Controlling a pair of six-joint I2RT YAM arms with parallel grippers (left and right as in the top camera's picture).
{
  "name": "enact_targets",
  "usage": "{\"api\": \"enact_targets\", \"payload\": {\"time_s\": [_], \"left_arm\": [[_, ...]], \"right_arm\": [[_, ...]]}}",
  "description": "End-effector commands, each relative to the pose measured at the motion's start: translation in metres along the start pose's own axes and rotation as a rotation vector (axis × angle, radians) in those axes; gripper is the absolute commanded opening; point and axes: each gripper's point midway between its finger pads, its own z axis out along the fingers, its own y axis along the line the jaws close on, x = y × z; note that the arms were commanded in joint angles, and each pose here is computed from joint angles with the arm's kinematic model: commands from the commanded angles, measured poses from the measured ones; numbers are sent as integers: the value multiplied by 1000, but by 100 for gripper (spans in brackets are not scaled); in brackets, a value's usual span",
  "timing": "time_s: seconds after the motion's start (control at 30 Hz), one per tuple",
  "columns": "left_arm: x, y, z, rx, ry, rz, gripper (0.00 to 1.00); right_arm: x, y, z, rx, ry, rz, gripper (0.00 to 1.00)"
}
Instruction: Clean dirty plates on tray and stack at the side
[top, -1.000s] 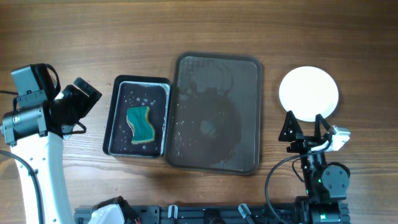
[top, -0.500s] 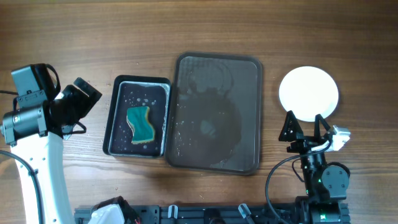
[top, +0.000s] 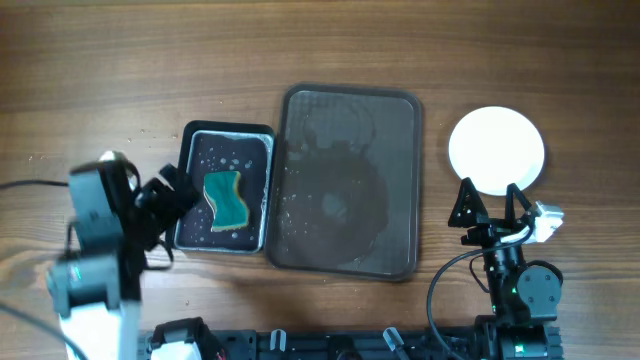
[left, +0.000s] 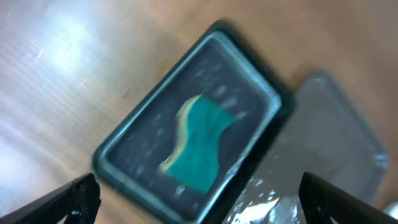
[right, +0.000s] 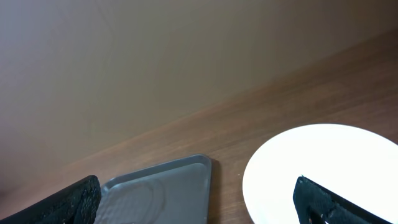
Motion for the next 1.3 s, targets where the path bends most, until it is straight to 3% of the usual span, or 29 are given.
{"api": "enact_targets", "payload": {"time_s": [0.0, 0.1, 0.23, 0.53, 0.87, 1.27], "left_arm": [[-12, -24, -10, 164, -224, 76, 100], [-14, -55, -18, 360, -370, 215, 100], [-5, -68, -25, 515, -542, 321, 100], [20, -43, -28, 598, -727, 319, 100], [41, -23, 31, 527, -664, 310, 100], [39, -22, 30, 517, -676, 304, 100]], "right_arm": [[-3, 2, -1, -11, -12, 7, 100], [-3, 2, -1, -11, -12, 6, 100], [-3, 2, -1, -11, -12, 6, 100], [-3, 2, -1, -11, -12, 6, 100], [-3, 2, -1, -11, -12, 7, 100], [0, 1, 0, -6, -2, 7, 100]]}}
